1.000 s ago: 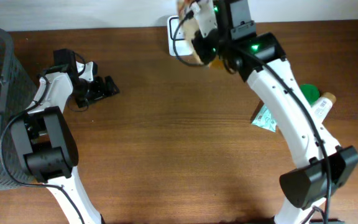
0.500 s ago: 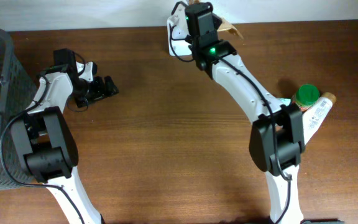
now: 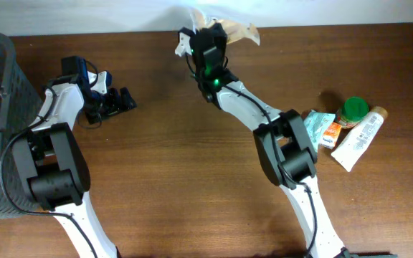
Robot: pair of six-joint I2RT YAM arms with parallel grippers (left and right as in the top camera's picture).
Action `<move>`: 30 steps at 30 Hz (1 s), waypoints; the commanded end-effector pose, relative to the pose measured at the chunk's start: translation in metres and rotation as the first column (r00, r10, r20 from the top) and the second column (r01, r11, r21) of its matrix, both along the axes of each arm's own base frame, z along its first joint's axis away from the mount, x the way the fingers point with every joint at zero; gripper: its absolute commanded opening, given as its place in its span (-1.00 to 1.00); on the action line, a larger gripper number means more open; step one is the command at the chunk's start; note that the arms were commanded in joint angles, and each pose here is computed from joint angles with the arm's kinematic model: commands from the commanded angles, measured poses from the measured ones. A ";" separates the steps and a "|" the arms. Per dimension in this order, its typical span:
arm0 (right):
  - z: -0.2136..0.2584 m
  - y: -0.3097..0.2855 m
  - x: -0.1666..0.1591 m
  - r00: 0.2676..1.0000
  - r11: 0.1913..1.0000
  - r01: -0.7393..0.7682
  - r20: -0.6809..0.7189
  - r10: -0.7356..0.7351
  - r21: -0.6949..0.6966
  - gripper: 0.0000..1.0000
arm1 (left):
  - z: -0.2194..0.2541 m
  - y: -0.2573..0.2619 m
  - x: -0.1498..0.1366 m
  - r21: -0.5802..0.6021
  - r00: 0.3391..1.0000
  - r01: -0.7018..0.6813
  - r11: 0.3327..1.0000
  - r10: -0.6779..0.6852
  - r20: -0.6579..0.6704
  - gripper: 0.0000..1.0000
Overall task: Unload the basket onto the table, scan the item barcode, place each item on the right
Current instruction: 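Release with the left gripper and lift the bag to the scanner, then carry the rice bag right and set it beside the packs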
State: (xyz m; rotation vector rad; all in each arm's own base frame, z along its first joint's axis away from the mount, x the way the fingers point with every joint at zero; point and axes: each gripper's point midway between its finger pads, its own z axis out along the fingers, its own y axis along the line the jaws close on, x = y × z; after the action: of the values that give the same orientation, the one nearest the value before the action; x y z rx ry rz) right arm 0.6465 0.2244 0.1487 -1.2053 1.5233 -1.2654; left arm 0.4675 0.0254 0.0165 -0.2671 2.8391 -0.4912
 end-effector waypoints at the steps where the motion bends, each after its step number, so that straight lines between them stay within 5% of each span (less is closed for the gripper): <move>1: 0.018 -0.014 0.001 0.996 0.997 0.079 0.051 -0.078 -0.017 -0.92 | -0.022 0.010 -0.013 0.033 0.998 -0.011 0.999 0.013 -0.065 0.98; 13: 0.017 -0.022 0.000 0.991 0.992 0.122 0.057 -0.120 -0.021 -0.92 | -0.022 0.010 -0.013 0.033 0.998 -0.012 0.999 0.014 -0.065 0.98; 21: 0.094 -0.021 -0.019 0.979 0.988 0.146 0.138 -0.151 0.042 -0.92 | -0.022 0.010 -0.013 0.033 0.998 -0.011 0.999 0.013 -0.065 0.98; 25: 0.153 -0.028 -0.048 0.975 0.954 0.138 0.134 -0.179 0.267 -0.92 | -0.022 0.010 -0.013 0.033 0.998 -0.012 0.999 0.014 -0.065 0.98; 30: 0.226 -0.051 -0.106 0.961 0.809 0.142 0.117 -0.252 0.570 -0.92 | -0.022 0.010 -0.013 0.033 0.998 -0.012 0.999 0.014 -0.065 0.98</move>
State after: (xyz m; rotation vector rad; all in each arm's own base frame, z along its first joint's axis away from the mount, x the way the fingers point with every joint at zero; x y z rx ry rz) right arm 0.5891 0.1951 0.2575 -0.9896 1.7407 -1.1677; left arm 0.4677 0.0259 0.0164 -0.2675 2.8393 -0.4862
